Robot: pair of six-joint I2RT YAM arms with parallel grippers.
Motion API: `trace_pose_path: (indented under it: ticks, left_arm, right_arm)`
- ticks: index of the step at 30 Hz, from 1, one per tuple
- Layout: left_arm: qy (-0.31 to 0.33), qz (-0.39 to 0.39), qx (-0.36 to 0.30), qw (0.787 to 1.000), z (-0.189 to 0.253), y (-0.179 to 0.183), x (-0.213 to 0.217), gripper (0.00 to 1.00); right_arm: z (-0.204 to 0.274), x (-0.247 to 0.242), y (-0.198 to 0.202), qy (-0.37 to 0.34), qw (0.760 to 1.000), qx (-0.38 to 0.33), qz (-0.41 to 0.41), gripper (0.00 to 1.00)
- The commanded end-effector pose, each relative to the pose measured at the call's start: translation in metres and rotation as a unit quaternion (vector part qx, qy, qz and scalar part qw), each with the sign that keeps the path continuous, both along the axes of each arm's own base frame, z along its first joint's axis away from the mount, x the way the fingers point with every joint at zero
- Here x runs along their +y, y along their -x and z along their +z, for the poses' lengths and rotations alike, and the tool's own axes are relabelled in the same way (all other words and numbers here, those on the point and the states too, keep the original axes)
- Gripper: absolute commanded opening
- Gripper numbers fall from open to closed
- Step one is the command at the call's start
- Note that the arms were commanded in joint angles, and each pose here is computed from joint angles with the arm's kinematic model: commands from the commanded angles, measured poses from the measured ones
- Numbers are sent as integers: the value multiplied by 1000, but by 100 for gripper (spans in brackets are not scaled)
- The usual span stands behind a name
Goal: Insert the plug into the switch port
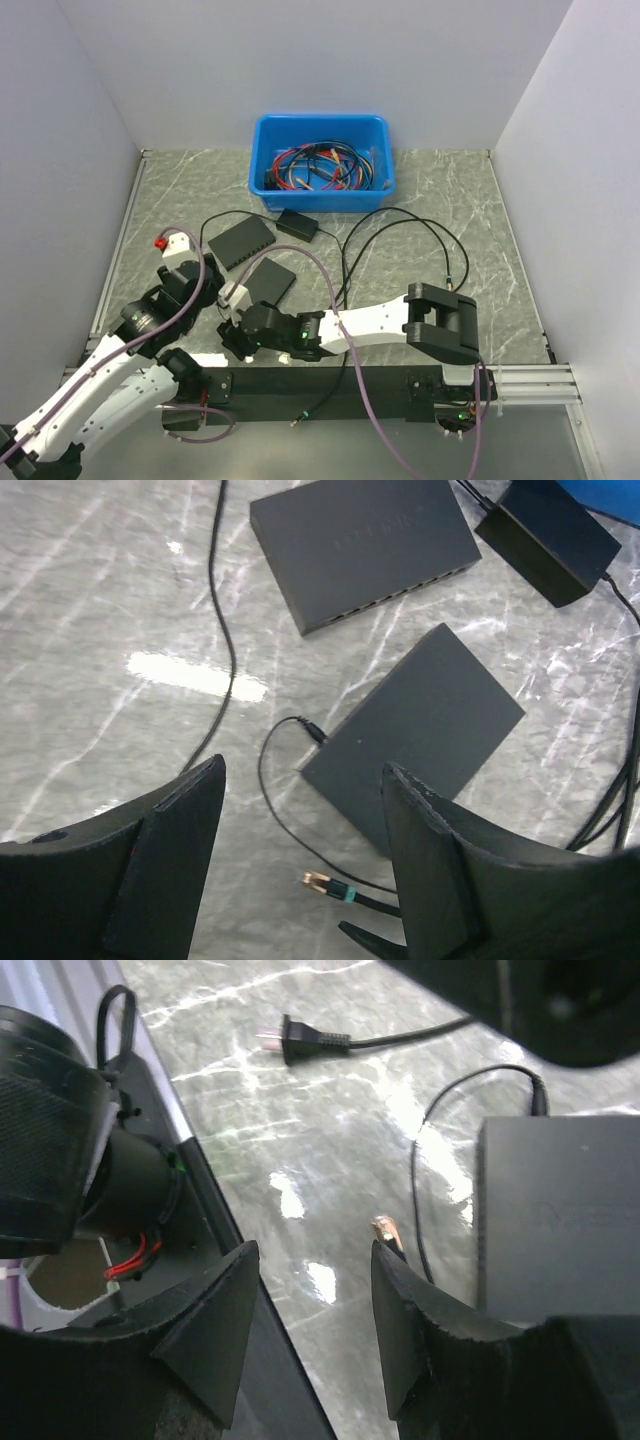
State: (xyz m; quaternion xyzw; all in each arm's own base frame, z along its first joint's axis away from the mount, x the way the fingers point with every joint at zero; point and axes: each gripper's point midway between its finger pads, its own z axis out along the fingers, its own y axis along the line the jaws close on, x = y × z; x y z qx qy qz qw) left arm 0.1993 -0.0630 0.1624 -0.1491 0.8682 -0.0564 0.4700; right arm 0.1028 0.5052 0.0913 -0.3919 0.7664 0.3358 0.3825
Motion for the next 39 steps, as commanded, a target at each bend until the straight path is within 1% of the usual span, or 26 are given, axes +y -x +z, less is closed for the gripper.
trace_pose_path:
  ticks: [1,6,11,16,19,20,23,26,27,32,35,39]
  left_arm:
    - [140,-95,-115,979,90,-4,-49,71]
    - [161,-115,-141,970,99,0,-53,72]
    - [166,-126,-146,967,101,2,-56,73]
    - [165,-128,-142,968,100,1,-58,72]
    - [163,-106,-136,971,95,-4,-54,71]
    - [160,-66,-141,975,95,-9,-43,70]
    - [152,17,-124,980,81,-15,-22,70]
    - [145,44,-121,981,74,-21,-18,70]
    - [139,48,-117,982,69,-22,-17,70]
    - [131,37,-112,984,69,-27,-23,69]
    - [127,24,-117,985,80,-24,-23,70]
    - [120,5,-125,985,98,-16,-20,71]
  right_arm:
    - [-72,-25,12,107,993,54,23,56]
    - [-84,-32,10,126,990,53,12,56]
    - [-96,-41,6,149,988,52,-6,56]
    - [-114,-62,-5,171,983,63,-38,55]
    - [-117,-71,-10,169,982,68,-55,54]
    - [-120,-80,-10,175,980,66,-64,53]
    - [-106,-83,-11,149,984,61,-71,53]
    - [-96,-91,-9,151,984,52,-76,53]
    - [-86,-90,-9,142,986,48,-76,53]
    - [-72,-94,-9,139,987,36,-77,53]
    - [-67,-87,-10,134,988,33,-73,53]
    - [-73,-77,-8,139,988,37,-61,53]
